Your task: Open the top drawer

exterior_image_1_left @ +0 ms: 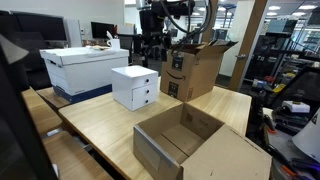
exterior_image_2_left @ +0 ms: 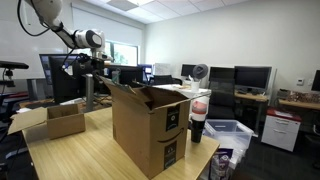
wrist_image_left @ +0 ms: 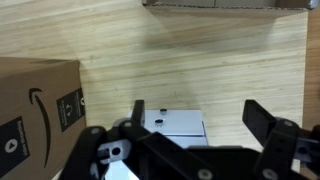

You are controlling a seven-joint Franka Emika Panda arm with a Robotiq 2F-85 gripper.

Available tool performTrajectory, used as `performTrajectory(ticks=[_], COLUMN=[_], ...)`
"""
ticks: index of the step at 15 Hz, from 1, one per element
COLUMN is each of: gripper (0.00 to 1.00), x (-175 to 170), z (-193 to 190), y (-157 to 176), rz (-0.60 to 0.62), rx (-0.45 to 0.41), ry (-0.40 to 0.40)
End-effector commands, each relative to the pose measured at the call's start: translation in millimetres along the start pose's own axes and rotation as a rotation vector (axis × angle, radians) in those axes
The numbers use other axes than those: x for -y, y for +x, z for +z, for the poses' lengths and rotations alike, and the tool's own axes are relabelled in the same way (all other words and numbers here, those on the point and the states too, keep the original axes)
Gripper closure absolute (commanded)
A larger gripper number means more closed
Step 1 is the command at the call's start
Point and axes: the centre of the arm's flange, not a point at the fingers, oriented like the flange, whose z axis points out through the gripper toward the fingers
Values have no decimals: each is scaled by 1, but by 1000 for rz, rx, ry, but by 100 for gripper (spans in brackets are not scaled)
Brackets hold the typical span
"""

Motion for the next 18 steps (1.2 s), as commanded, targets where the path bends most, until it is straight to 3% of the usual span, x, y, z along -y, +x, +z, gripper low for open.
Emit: performTrajectory(ticks=[1, 6, 14, 18], gripper=[0, 0, 0, 0], x=[1, -1, -22, -30], z=[-1, 14, 50, 65], y=[0, 12, 45, 51], rz=[-1, -4, 53, 11], rx=[-1, -25, -12, -26], ry=[0, 26, 1, 20])
